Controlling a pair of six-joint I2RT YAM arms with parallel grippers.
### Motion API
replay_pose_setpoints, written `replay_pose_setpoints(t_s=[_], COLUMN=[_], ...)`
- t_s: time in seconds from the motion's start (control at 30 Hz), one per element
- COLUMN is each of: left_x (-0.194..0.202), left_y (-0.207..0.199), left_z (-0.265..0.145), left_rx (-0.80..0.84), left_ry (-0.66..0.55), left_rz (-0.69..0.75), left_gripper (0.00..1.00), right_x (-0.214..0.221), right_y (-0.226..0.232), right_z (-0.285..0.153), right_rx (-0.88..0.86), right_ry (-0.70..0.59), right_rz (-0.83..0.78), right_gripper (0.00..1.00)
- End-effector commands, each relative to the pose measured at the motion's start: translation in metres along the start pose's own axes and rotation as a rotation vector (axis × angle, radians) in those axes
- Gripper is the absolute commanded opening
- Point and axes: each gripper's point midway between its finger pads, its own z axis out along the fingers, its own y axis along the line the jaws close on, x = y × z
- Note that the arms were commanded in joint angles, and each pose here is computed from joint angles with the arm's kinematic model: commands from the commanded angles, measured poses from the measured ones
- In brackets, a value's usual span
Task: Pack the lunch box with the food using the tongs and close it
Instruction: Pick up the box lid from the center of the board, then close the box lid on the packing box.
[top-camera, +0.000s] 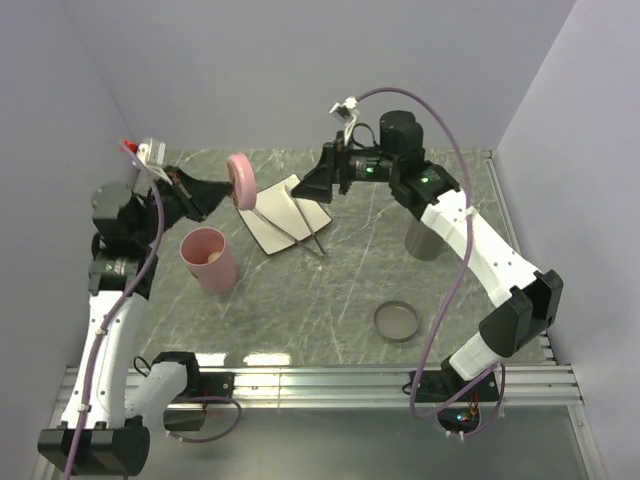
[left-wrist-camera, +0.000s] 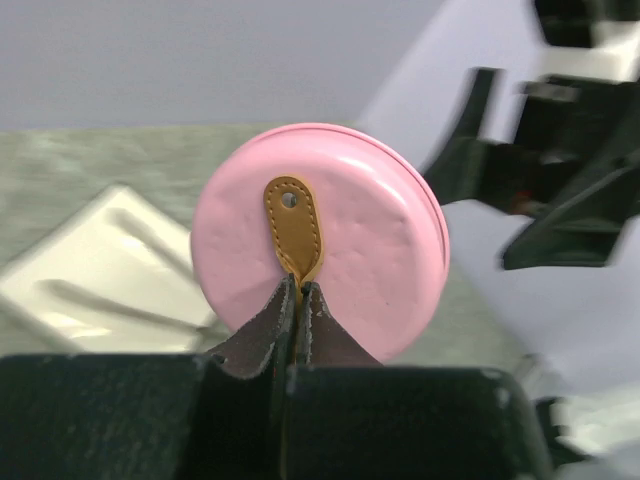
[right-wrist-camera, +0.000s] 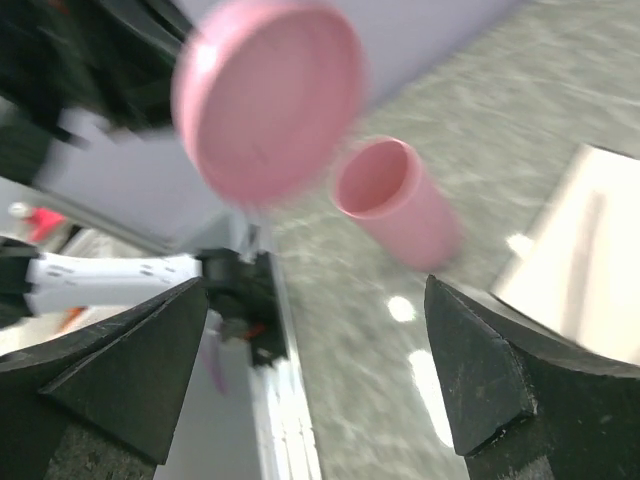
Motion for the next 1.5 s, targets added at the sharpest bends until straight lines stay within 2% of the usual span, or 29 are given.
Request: replay_pose_setpoints(t_s=[0.0,0.03,0.1,0.13,0.2,0.23,0.3,0.33,0.53,0.7,0.93,1.47], left_x=[0.003,0.000,0.000,0.000,-0.005,0.004,0.005,0.017,0.029,0.043,0.064,0.096], left_y=[0.038,0.046,0.062,0.072,0.078,0.088,0.097,0.105,0.131,0.152,0.158,0.164], left_z=[-0.020,-0.024,-0.028,-0.035,-0.041,-0.051,-0.052,-0.057,-0.071,-0.078,-0.079,-0.057], left_rx=[-0.233,-0.263,-0.330,-0.374,-0.413,-0.447,-0.462,-0.463,-0.537,-0.625,-0.649,-0.612], left_ry=[0.163,0.195,0.267,0.335,0.394,0.477,0.544,0.627,0.813,0.878,0.946,0.967], left_rz=[0.275,0.363,0.431,0.490,0.541,0.568,0.580,0.580,0.596,0.609,0.574,0.536], left_gripper=[0.00,0.00,0.00,0.00,0.00,0.00,0.00,0.00,0.00,0.00,0.00,0.00], right_x=[0.003,0.006,0.017,0.014,0.029,0.031,0.037,0.040,0.054,0.051,0.048,0.049], right_y=[-0.011,-0.017,-0.023,-0.027,-0.032,-0.036,-0.040,-0.043,-0.048,-0.043,-0.045,-0.047], right_z=[-0.034,-0.038,-0.051,-0.057,-0.066,-0.070,-0.079,-0.082,-0.097,-0.104,-0.106,-0.108], right_rx=[0.112,0.137,0.199,0.233,0.273,0.289,0.330,0.339,0.399,0.422,0.446,0.460], right_ry=[0.051,0.069,0.125,0.138,0.213,0.235,0.271,0.283,0.318,0.294,0.291,0.286], right_rz=[-0.050,-0.079,-0.075,-0.136,-0.136,-0.160,-0.156,-0.159,-0.157,-0.183,-0.188,-0.185], right_gripper=[0.95,0.96,0.99,1.00,1.00,1.00,1.00,1.00,1.00,1.00,1.00,1.00])
